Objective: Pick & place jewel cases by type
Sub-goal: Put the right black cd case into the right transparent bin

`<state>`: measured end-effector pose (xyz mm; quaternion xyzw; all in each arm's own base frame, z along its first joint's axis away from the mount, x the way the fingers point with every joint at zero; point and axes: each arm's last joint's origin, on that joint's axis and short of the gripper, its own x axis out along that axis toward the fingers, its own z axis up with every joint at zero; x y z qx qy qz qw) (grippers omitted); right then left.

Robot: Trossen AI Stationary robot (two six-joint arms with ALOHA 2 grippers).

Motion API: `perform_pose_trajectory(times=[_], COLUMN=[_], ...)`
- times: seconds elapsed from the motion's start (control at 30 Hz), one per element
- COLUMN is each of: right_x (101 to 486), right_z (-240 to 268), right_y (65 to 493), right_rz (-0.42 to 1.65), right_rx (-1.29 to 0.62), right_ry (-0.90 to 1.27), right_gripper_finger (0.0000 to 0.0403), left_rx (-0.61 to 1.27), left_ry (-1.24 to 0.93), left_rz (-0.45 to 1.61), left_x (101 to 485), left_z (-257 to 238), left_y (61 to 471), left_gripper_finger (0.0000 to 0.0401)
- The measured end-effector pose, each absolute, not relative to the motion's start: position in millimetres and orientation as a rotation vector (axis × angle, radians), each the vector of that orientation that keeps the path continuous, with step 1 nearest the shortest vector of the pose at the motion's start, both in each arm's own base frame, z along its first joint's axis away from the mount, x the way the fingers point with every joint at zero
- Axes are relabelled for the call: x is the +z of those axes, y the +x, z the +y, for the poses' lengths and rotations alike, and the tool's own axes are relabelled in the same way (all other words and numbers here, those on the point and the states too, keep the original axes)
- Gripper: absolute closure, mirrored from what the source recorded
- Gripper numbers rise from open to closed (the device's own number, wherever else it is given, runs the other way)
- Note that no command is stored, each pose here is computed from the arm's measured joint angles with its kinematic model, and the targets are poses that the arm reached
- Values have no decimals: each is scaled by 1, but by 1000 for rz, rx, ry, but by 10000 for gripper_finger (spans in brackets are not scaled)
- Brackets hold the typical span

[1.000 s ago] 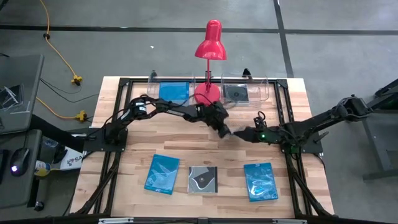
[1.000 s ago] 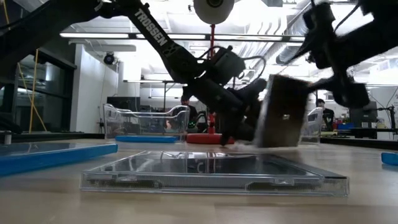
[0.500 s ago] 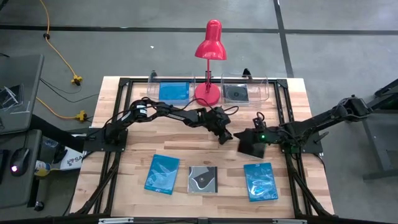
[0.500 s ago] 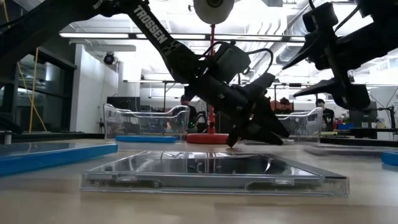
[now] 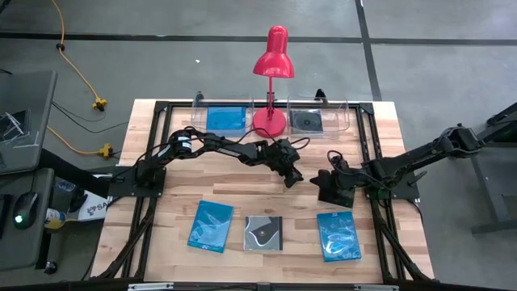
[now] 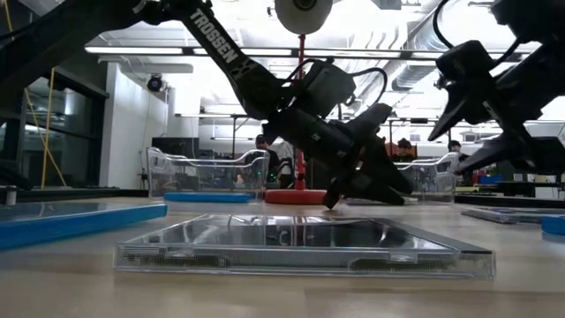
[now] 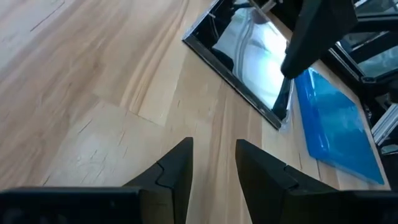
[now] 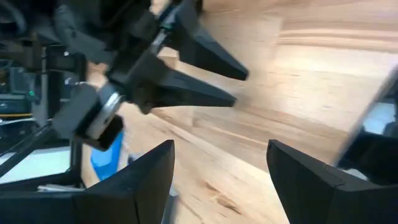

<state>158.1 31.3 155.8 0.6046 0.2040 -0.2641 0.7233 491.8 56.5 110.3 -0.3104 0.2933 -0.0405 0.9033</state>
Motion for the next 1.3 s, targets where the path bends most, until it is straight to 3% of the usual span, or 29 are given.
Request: perform_pose_trajectory(times=[0.37, 0.73, 1.03, 1.3], right_x=[187, 269, 235, 213], right_z=[24, 16, 43, 71], right_y=[141, 108, 120, 123], right_rz=[395, 768, 1098, 1231], right_rx=[-585, -920, -1075, -1156], right_ry=[1307, 1178, 1183, 1138], right_gripper_finger=[163, 163, 163, 163], left_rx=[-159, -197, -265, -277], left_ry=[-684, -731, -823, -825], left_rz=[604, 543, 521, 520], left_x=[112, 117, 122, 123], left_z=[71, 70, 68, 68], left_y=[490, 493, 495, 495], left_gripper_finger=[281, 281, 281, 281])
